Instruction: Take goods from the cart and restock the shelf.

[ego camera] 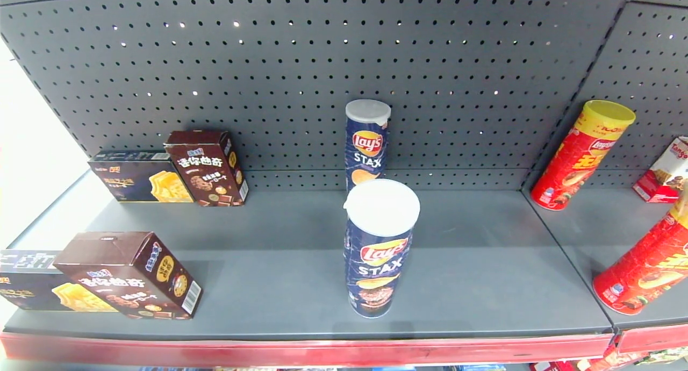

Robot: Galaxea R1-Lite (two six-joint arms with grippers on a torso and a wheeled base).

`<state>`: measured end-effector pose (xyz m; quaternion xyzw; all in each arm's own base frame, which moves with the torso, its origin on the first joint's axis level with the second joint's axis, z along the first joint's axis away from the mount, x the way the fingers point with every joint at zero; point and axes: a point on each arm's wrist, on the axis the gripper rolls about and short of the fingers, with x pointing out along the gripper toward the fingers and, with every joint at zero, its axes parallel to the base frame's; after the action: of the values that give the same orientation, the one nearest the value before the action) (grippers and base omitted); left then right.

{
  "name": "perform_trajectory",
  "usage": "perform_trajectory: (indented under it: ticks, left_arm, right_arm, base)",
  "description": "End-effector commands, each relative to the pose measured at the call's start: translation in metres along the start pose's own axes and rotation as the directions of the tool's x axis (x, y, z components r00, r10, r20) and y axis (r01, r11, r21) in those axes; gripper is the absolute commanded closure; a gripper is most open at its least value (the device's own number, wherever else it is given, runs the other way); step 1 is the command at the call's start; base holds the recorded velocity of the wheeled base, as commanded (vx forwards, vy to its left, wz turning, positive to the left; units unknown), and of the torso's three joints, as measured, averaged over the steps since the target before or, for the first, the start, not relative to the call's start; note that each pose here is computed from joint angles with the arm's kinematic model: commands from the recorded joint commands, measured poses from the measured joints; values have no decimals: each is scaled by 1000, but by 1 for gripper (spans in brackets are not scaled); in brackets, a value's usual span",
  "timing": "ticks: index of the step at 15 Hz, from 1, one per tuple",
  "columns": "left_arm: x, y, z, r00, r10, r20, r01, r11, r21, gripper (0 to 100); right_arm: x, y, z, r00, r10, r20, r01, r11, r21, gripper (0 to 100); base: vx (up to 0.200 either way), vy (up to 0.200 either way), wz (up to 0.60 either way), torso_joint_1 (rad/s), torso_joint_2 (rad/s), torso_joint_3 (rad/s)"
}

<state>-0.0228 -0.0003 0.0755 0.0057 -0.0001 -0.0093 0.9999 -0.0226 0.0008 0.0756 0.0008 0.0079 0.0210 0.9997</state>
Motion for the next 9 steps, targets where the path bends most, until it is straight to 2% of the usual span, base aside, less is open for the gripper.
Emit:
perform_trajectory:
  ticks: [1,3,4,5,7,9]
  left_arm:
    - [0,0,0,1000,-11,0,11,1000,4,0]
    - [0,0,0,1000,-14,0,14,1000,8,0]
    - [0,0,0,1000,-6,0,6,997,71,0]
    - [0,0,0,1000,-6,0,6,996,85,0]
    - [0,1,0,999,32,0,-32,996,88,0]
    - [0,1,0,999,32,-2,-32,995,90,0]
  right_arm:
    - [0,0,0,1000,1,-1,-1,1000,0,0]
    - [0,0,0,1000,1,-1,-1,1000,0,0]
    - [0,0,0,1000,1,-3,-1,1000,0,0]
    - [0,0,0,1000,1,-3,-1,1000,0,0]
    - [0,0,0,1000,1,-3,-1,1000,0,0]
    - [0,0,0,1000,1,-3,-1,1000,0,0]
  base:
    - [0,0,0,0,0,0]
    - [0,0,0,0,0,0]
    - [0,0,0,0,0,0]
    - [0,0,0,0,0,0]
    - [0,0,0,0,0,0]
    - [0,0,0,0,0,0]
